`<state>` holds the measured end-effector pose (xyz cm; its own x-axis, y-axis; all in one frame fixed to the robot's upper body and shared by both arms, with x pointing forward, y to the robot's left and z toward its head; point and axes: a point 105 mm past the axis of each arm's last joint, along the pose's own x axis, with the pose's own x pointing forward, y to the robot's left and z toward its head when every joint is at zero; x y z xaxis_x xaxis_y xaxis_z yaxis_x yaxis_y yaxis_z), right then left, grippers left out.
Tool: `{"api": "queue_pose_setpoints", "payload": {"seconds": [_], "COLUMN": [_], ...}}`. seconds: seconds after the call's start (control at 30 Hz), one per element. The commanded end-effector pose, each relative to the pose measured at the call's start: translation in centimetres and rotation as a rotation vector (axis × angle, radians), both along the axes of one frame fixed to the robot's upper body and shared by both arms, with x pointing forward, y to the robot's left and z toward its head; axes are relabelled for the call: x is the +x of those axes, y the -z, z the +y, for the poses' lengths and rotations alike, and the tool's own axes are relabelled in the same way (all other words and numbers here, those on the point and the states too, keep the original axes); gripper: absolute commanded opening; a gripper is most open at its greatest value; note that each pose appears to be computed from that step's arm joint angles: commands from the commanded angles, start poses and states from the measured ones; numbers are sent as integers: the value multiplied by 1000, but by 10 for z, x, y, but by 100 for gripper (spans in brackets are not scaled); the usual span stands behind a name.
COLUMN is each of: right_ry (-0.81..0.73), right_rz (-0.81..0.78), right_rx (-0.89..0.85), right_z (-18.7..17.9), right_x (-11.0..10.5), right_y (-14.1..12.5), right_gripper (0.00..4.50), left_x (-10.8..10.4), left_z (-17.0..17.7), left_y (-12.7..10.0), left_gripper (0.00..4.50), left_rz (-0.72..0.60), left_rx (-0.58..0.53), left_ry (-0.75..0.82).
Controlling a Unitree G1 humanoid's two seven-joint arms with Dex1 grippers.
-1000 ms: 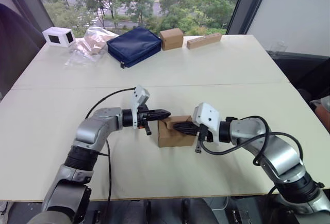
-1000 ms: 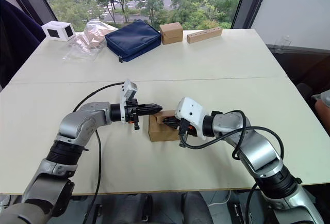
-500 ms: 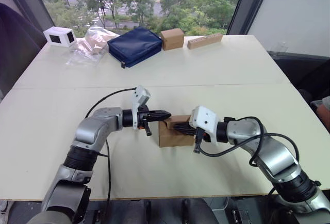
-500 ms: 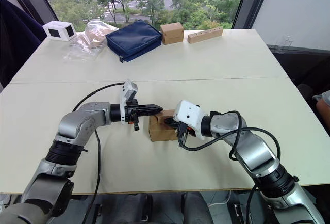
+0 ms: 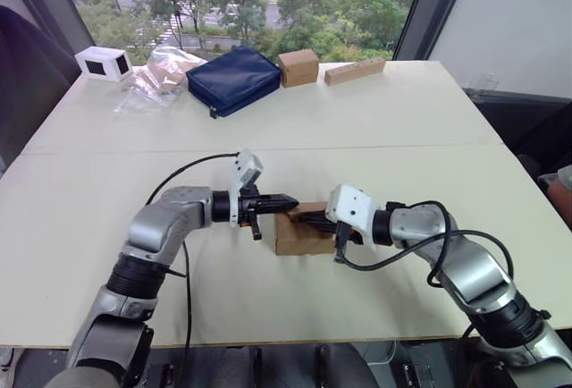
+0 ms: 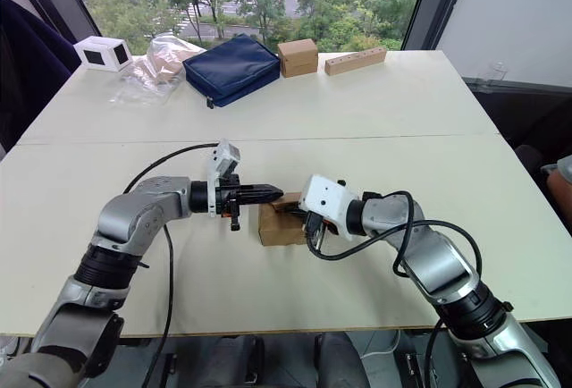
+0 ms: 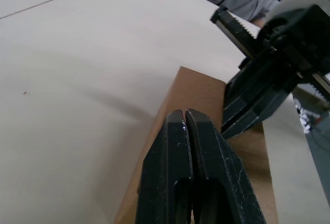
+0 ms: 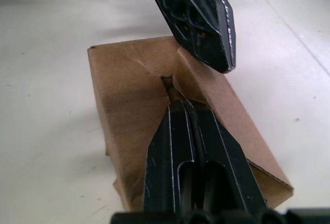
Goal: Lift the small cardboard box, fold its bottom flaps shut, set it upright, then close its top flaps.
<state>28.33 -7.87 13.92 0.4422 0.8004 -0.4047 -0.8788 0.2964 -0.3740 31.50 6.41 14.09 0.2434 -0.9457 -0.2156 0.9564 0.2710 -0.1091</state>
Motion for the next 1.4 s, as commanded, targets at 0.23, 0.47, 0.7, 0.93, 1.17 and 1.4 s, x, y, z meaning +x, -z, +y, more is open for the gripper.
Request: {"api": "queue_pose_setpoints", "payload": {"seconds": [0.23,0.47,0.7,0.93,1.17,1.4], "right_ry": [-3,60,92,61,66,83], "right_rz": [3,-11,-35,-23,3,-1], "right_rx": [63,147,152,132,59,57], "right_z": [-9,-18,-17,-8,-11,-12], "right_x": [-8,2,13,15,14,17], "right_y": [-24,-38,-35,-27,-9,-2], "right_gripper": [0,0,0,0,0,0], "left_x": [-2,0,-8,-9,-12,-11], "left_z": [2,5,9,-4,-10,-7], "left_y": [9,-10,-31,-21,-3,9], "left_gripper": [5,5,5,5,5,5], "left_rz": [-109,-114,-170,-215,-204,-220], "left_rx": [112,32,32,95,138,179], "left_ry": [45,23,2,-2,27,34]}}
